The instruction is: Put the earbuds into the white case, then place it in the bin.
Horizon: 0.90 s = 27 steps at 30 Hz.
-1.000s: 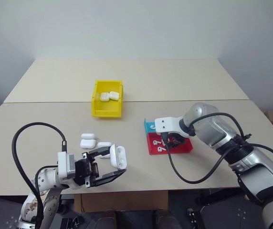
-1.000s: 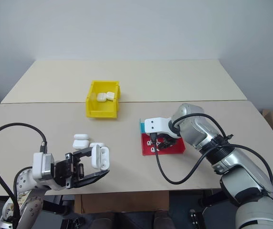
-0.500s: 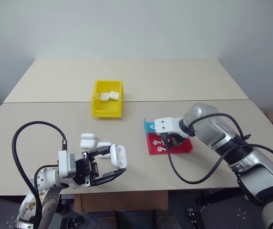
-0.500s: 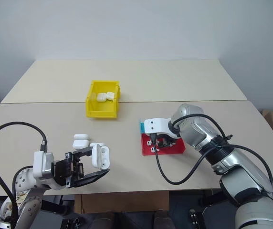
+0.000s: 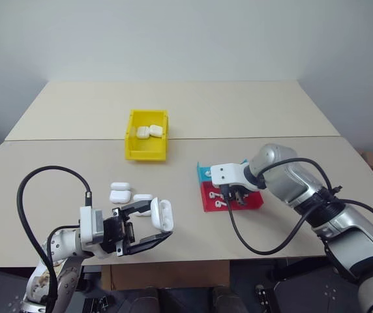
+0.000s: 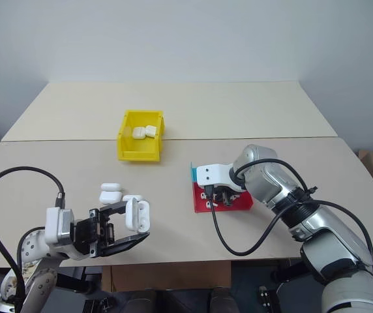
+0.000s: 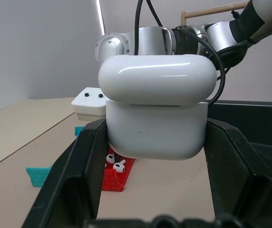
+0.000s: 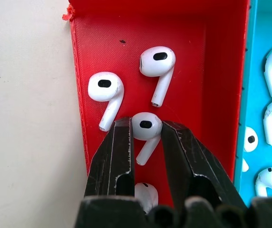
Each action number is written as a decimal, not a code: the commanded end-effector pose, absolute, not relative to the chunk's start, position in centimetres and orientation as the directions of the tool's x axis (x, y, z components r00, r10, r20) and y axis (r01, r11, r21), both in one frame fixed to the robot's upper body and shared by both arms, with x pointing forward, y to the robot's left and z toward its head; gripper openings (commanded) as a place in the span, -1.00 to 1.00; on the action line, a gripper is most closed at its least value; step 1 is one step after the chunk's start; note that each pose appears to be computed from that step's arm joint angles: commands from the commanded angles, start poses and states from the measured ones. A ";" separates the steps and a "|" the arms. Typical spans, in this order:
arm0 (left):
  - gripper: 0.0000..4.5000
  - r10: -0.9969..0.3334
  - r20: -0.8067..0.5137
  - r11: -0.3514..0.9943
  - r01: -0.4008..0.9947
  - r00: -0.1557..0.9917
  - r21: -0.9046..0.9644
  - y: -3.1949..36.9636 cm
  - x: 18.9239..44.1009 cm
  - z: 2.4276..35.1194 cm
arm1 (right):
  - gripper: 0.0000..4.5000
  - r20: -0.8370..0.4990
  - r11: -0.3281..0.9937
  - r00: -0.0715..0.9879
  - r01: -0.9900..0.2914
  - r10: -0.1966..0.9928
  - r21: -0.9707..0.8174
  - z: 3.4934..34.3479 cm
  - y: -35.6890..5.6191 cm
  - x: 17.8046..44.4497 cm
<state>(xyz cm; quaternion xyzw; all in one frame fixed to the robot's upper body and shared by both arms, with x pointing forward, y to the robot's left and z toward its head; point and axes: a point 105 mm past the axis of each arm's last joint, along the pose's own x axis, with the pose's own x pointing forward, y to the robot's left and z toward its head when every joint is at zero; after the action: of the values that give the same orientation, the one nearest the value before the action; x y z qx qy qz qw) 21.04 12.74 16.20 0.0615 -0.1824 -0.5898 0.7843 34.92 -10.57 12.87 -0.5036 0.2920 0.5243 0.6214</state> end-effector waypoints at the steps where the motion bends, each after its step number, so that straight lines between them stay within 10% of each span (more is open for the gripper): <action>1: 0.24 -0.946 0.225 0.302 0.887 0.233 0.349 13.0 21.0 16.7 | -0.60 -0.863 -0.059 0.323 -0.926 0.388 -0.373 14.6 -10.4 34.8; 12: 0.24 -0.939 0.309 0.258 0.899 0.149 0.353 11.6 22.0 21.1 | -0.60 -0.442 0.194 0.485 -0.808 0.755 -0.556 26.1 -12.1 30.6; 27: 0.24 -0.945 0.326 0.120 0.940 0.010 0.319 8.2 21.7 23.9 | -0.60 0.377 0.329 0.117 -0.755 0.919 -0.567 31.3 -9.9 23.4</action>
<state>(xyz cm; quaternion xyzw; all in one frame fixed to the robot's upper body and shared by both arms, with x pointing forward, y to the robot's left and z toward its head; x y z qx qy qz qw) 22.79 8.71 23.10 0.0025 -0.2169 -0.6485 0.7296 24.40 -9.82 29.95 -0.1192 -0.2984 0.5733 0.7537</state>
